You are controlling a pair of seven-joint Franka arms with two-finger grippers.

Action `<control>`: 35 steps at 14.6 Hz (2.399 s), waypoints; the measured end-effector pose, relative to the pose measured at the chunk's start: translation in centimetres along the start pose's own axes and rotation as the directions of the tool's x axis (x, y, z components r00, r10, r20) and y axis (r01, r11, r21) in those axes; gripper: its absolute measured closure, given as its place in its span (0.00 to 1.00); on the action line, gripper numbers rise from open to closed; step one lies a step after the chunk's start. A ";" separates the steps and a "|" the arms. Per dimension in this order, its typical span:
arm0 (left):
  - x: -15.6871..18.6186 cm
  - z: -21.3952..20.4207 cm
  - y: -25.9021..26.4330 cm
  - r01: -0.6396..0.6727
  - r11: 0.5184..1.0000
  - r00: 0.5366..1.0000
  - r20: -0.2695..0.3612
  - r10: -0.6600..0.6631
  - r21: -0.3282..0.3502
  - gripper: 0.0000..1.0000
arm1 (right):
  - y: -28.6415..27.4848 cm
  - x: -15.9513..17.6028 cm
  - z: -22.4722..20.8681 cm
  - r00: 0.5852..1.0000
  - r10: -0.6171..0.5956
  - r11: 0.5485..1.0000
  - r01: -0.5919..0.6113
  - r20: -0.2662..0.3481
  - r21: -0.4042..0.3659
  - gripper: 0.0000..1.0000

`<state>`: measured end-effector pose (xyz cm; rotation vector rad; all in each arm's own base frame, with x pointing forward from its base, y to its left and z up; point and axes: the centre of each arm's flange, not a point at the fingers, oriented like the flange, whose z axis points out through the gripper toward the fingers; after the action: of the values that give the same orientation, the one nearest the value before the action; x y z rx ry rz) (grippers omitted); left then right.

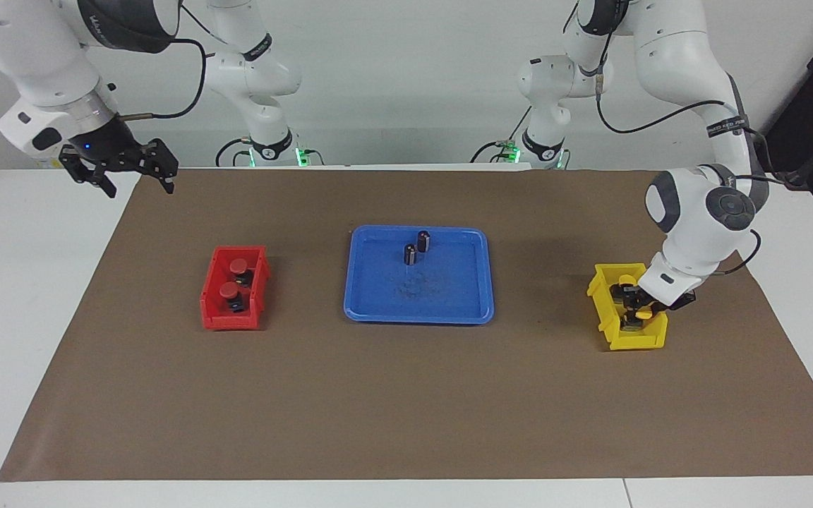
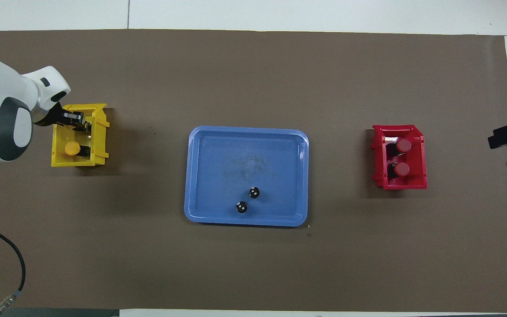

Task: Sort red and yellow buttons by color

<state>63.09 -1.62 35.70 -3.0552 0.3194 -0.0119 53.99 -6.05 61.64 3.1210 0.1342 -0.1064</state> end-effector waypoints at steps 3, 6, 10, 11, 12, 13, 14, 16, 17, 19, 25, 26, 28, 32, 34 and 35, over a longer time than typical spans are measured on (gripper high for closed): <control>0.0 0.1 0.1 -0.001 1.000 1.000 -0.015 0.001 0.001 0.59 | 0.0 0.0 0.0 1.000 0.000 1.000 0.000 0.000 0.000 0.00; 0.0 0.2 0.1 -0.001 1.000 1.000 -0.021 0.001 0.002 0.59 | 0.0 0.0 0.0 1.000 0.000 1.000 0.000 0.000 0.000 0.00; 0.0 0.3 0.2 -0.002 1.000 1.000 -0.023 0.002 0.002 0.44 | 0.0 0.0 0.0 1.000 0.000 1.000 0.000 0.000 0.000 0.00; 0.0 0.3 0.2 -0.003 1.000 1.000 -0.024 0.003 0.002 0.44 | 0.0 0.0 0.0 1.000 0.000 1.000 0.000 0.000 0.000 0.00; 0.1 0.3 0.3 -0.004 1.000 1.000 -0.024 0.004 0.002 0.41 | 0.0 0.0 0.0 1.000 0.000 1.000 0.000 0.000 0.000 0.00; 0.1 0.2 0.3 -0.004 1.000 1.000 -0.025 0.004 0.002 0.41 | 0.0 0.0 0.0 1.000 0.000 1.000 0.000 0.000 0.000 0.00; 0.1 0.2 0.3 -0.005 1.000 1.000 -0.026 0.005 0.002 0.41 | 0.0 0.0 0.0 1.000 0.000 1.000 0.000 0.000 0.000 0.00; 0.3 -0.5 0.3 -0.005 1.000 1.000 -0.027 0.005 0.003 0.40 | 0.0 0.0 0.0 1.000 0.000 1.000 0.000 0.000 0.000 0.00; 0.6 -1.3 0.3 -0.005 1.000 1.000 -0.021 0.005 0.002 0.35 | 0.0 0.0 0.0 1.000 0.000 1.000 0.000 0.000 0.000 0.00; 1.0 -3.6 0.4 -0.007 1.000 1.000 -0.020 0.007 0.003 0.28 | 0.0 0.0 0.0 1.000 0.000 1.000 0.000 0.000 0.000 0.00; 1.2 -14.4 1.8 0.010 0.998 1.000 0.027 -0.008 -0.067 0.00 | 0.0 0.0 0.0 1.000 0.000 1.000 0.000 0.000 0.000 0.00; 0.9 -16.7 2.0 0.023 0.998 1.000 0.022 -0.022 -0.066 0.00 | 0.0 0.0 0.0 1.000 0.000 1.000 0.000 0.000 0.000 0.00; -0.3 -20.5 2.4 0.052 0.997 0.999 0.015 -0.051 -0.064 0.00 | 0.0 0.0 0.0 1.000 0.000 1.000 0.000 0.000 0.000 0.00; -3.9 -25.6 2.8 0.109 0.992 0.994 0.033 -0.107 -0.070 0.00 | 0.0 0.0 0.0 1.000 0.000 1.000 0.000 0.000 0.000 0.00; -5.3 -27.5 2.9 0.150 0.986 0.988 0.034 -0.148 -0.069 0.00 | 0.0 0.0 0.0 1.000 0.000 1.000 0.000 0.000 0.000 0.00; -5.8 -28.1 2.9 0.158 0.985 0.987 0.033 -0.156 -0.070 0.00 | 0.0 0.0 0.0 1.000 0.000 1.000 0.000 0.000 0.000 0.00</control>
<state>56.37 -5.17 63.53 -3.1404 0.0782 0.0336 53.99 -6.05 61.64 3.1209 0.1342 -0.1064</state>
